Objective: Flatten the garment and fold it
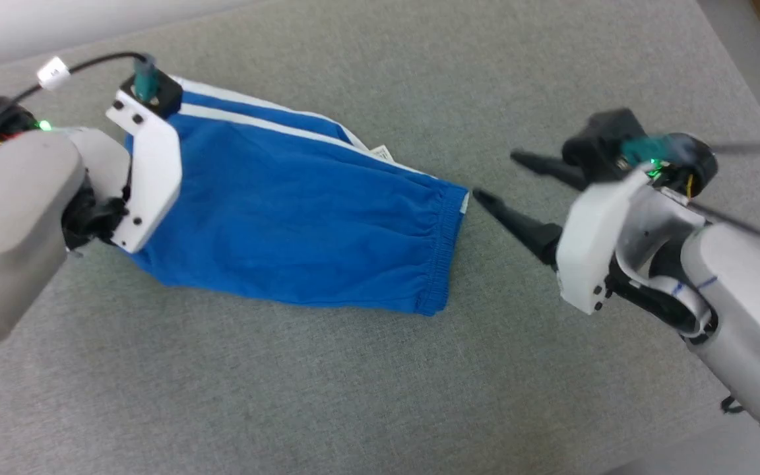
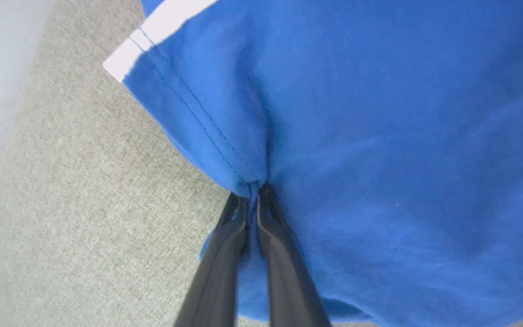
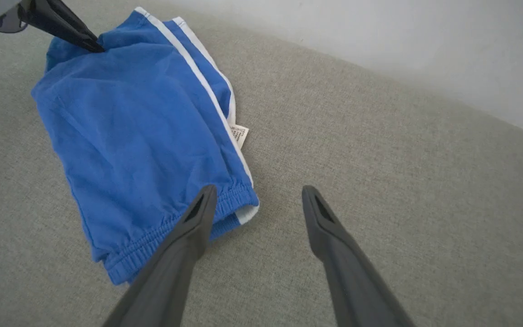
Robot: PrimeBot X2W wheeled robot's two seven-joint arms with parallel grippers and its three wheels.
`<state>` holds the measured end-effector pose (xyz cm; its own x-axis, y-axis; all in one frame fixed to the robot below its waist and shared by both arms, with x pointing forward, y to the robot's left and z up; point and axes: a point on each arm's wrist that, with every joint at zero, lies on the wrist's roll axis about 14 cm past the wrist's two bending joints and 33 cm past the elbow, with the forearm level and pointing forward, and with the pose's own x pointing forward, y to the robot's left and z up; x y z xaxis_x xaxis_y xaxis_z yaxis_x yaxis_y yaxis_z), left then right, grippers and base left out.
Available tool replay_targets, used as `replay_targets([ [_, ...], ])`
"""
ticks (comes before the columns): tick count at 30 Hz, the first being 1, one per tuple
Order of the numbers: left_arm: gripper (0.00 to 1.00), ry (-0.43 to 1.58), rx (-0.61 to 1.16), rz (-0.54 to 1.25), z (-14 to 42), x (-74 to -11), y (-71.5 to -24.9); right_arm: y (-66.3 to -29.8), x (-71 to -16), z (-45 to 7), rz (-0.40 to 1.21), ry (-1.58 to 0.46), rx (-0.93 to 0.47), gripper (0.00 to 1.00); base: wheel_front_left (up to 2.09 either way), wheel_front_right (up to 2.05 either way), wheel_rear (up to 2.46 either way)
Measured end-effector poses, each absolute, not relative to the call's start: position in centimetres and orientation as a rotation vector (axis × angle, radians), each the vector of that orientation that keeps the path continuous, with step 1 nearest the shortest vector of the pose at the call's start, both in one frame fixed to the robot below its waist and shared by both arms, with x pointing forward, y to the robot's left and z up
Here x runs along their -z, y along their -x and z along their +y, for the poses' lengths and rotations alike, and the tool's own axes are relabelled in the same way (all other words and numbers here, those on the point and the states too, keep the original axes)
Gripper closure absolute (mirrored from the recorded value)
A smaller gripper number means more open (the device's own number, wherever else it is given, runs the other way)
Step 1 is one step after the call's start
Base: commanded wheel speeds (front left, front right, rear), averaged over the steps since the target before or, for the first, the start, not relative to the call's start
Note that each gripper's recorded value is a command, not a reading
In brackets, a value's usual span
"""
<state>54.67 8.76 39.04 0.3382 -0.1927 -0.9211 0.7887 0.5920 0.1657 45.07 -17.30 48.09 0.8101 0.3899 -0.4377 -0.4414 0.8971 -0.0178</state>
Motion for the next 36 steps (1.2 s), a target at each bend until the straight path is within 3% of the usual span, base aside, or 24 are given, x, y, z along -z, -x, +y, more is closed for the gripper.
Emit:
replay_targets([
  [5,1.00,-0.677,0.710,1.007,8.8,-39.9,-53.9,-43.5,-46.2,-15.9,0.740,0.021,-0.492,0.00,0.00,0.00,0.00],
  [9,1.00,-0.667,0.711,0.996,8.7,-39.9,-53.7,-43.2,-44.5,-14.7,0.889,-0.064,-0.500,0.00,0.00,0.00,0.00],
  [21,1.00,-0.618,0.711,0.961,8.4,-38.4,-55.4,-43.3,-36.7,-11.6,1.050,-0.198,-0.455,0.00,0.00,0.00,0.00],
  [22,1.00,-0.609,0.707,0.958,8.5,-38.2,-55.5,-43.6,-36.5,-11.4,1.038,-0.200,-0.458,1.00,0.00,0.00,0.00],
  [28,1.00,-0.502,0.698,0.902,8.4,-38.6,-55.2,-45.3,-38.1,-10.8,0.912,-0.224,-0.469,1.00,0.00,0.00,0.00],
  [36,1.00,-0.423,0.724,0.805,8.3,-41.2,-51.5,-44.2,-43.5,-12.2,0.745,-0.151,-0.522,1.00,0.00,0.00,0.00],
])
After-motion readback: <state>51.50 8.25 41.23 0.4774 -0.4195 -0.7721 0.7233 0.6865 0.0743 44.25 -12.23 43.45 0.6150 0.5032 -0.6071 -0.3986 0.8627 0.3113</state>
